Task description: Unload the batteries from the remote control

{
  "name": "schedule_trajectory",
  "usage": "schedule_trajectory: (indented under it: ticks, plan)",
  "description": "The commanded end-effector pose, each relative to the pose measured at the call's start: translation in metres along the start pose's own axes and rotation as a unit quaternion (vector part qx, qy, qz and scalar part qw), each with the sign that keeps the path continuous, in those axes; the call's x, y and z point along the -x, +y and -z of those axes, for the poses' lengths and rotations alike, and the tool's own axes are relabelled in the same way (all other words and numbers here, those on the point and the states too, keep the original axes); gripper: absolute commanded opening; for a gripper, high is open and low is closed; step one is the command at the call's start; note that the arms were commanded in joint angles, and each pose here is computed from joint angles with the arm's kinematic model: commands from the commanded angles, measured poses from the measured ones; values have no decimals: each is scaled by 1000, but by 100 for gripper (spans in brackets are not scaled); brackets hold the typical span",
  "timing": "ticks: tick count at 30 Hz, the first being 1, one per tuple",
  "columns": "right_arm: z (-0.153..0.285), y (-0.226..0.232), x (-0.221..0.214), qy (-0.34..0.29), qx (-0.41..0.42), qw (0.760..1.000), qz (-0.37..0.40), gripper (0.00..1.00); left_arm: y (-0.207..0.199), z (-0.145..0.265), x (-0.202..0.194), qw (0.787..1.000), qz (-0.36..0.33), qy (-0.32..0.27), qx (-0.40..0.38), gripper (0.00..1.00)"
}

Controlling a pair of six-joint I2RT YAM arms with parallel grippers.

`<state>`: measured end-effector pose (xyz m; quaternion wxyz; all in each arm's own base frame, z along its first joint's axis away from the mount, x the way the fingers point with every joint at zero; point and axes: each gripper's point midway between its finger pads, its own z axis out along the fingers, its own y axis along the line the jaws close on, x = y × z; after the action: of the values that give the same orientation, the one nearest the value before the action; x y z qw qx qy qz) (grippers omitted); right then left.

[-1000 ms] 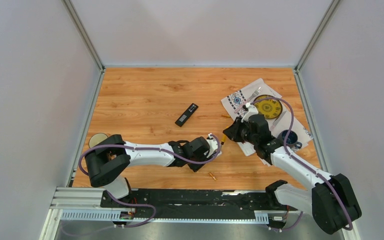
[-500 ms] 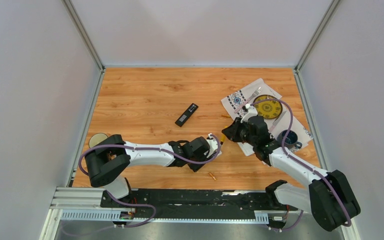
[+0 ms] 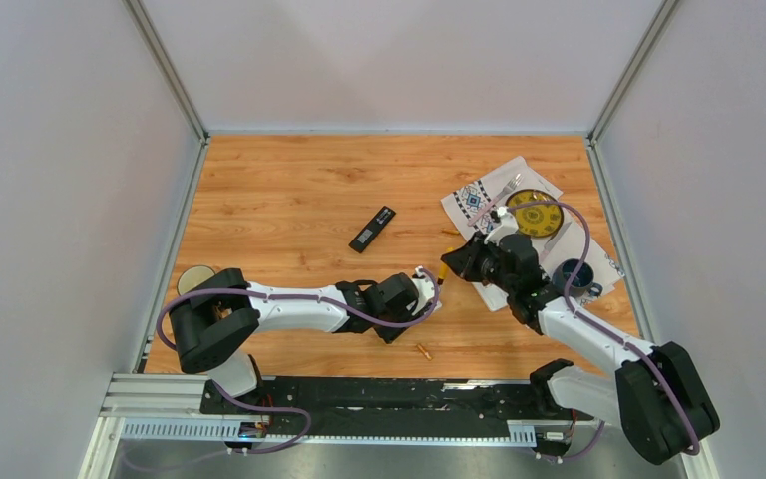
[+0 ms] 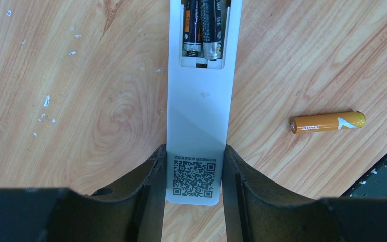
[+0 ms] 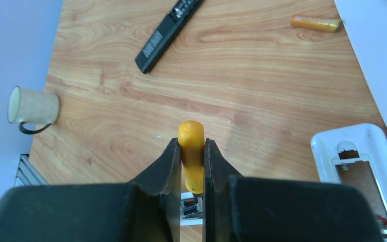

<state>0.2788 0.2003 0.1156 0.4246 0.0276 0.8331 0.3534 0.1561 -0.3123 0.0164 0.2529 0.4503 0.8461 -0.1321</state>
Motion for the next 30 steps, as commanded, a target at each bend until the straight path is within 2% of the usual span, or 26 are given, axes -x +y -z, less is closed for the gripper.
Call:
schedule_trajectory:
  ticks: [1, 9, 20, 30]
  plan:
    - [12, 55, 2, 29, 105, 993, -49, 0, -4, -1, 2, 1000, 10, -3, -8, 0]
    - [7, 60, -7, 55, 120, 990, -44, 0, -3, 0, 4, 1000, 7, -4, -3, 0]
    - [4, 62, 6, 47, 108, 993, -16, 0, -2, -2, 3, 1000, 7, 0, 1, 0]
    - [2, 29, 38, -11, -7, 999, 37, 0, 0, -2, 1, 1000, 8, 2, 3, 0]
